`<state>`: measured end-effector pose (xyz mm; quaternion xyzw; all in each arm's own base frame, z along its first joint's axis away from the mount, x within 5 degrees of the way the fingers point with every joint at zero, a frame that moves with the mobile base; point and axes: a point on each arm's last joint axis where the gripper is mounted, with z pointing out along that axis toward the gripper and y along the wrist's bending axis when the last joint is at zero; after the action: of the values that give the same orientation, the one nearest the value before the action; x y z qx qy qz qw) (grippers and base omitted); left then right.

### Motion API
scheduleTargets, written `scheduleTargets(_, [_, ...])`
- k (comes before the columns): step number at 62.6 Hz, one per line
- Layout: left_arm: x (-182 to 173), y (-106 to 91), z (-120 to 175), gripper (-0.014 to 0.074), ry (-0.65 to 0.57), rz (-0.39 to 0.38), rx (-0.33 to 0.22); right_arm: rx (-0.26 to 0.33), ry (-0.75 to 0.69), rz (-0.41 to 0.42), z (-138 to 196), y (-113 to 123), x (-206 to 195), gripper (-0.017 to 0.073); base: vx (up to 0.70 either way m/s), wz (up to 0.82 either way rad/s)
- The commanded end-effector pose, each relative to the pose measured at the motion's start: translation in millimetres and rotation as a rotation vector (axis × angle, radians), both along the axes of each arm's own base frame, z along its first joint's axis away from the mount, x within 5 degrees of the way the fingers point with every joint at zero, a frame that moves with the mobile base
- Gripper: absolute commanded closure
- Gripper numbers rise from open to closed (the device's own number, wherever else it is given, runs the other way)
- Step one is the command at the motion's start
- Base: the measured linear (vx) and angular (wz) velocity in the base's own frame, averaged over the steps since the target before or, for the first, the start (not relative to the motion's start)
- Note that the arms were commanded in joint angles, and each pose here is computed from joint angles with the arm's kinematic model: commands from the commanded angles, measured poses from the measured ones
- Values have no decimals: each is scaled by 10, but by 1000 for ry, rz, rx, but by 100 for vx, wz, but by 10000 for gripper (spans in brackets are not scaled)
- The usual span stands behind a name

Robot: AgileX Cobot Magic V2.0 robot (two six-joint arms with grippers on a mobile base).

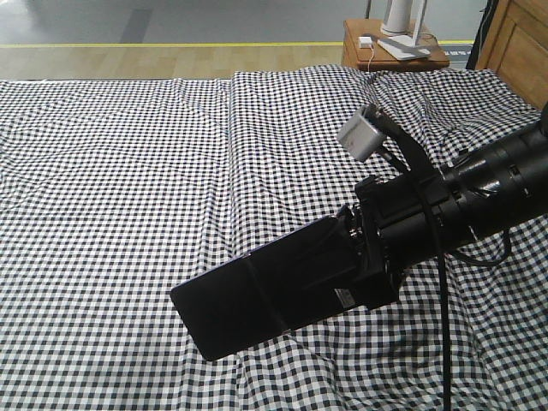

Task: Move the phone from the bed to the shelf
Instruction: 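Drive the base away from the bed holding the phone raised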

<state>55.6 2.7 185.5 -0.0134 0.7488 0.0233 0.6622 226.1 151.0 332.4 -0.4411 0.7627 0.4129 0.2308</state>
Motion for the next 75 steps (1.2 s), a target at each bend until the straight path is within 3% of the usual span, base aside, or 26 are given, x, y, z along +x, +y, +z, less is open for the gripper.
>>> scheduleTargets(1, [2, 2, 44, 592, -71, 3, -5, 87, -2, 55, 215, 13, -124, 561, -1, 6])
scheduleTargets(33, [2, 2, 44, 592, -71, 3, -5, 87, -2, 55, 215, 13, -124, 561, -5, 19])
scheduleTargets(75, [2, 2, 44, 592, -71, 3, -5, 87, -2, 55, 215, 13, -124, 561, -11, 44])
